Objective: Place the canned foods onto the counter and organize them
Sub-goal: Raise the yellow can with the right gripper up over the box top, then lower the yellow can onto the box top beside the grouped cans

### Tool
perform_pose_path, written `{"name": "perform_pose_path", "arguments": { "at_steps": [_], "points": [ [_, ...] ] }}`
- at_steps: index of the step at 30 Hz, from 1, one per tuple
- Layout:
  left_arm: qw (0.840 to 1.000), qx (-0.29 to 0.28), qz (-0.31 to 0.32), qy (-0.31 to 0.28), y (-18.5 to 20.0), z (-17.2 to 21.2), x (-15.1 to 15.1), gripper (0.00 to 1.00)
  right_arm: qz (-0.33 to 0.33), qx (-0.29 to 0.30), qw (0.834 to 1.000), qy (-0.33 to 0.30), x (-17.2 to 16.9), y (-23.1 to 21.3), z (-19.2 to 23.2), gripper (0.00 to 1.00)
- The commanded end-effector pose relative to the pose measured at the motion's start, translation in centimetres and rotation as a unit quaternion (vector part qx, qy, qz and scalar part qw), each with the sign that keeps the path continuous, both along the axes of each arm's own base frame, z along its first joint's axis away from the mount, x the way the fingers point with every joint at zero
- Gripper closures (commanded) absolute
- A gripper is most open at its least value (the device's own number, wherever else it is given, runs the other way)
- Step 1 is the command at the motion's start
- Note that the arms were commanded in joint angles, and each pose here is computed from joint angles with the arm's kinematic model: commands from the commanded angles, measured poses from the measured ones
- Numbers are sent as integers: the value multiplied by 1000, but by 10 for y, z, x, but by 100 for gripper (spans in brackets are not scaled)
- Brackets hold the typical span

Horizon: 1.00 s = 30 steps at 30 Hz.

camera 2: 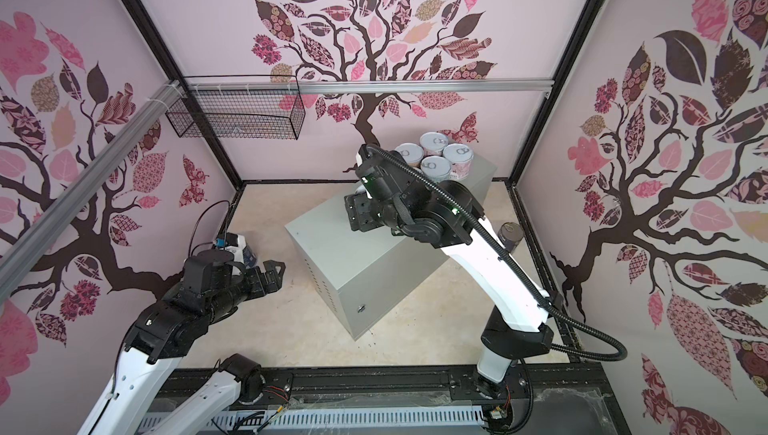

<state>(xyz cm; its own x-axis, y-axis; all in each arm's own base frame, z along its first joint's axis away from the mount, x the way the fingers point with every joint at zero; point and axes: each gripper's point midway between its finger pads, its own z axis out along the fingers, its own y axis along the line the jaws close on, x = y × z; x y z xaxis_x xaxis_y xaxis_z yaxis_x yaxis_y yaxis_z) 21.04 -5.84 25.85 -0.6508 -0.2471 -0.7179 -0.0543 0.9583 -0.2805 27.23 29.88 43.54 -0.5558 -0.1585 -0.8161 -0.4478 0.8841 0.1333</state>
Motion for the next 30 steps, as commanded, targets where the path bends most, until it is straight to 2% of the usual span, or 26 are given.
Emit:
{"name": "perform_pose_path", "arguments": {
  "at_steps": [1, 12, 19, 30],
  "points": [
    [1000, 10, 0, -18, 4, 9, 0, 2, -11, 1, 999, -35, 11, 3, 15, 54],
    [999, 35, 2, -38, 11, 21, 0, 2, -8, -50, 998, -30, 32, 27, -15, 49],
    [997, 37, 18, -65, 20, 35, -4, 2, -1, -73, 997, -29, 38, 36, -28, 36],
    [997, 28, -1, -77, 15, 51, -8, 2, 14, -78, 996, -37, 42, 44, -30, 19]
  ]
}}
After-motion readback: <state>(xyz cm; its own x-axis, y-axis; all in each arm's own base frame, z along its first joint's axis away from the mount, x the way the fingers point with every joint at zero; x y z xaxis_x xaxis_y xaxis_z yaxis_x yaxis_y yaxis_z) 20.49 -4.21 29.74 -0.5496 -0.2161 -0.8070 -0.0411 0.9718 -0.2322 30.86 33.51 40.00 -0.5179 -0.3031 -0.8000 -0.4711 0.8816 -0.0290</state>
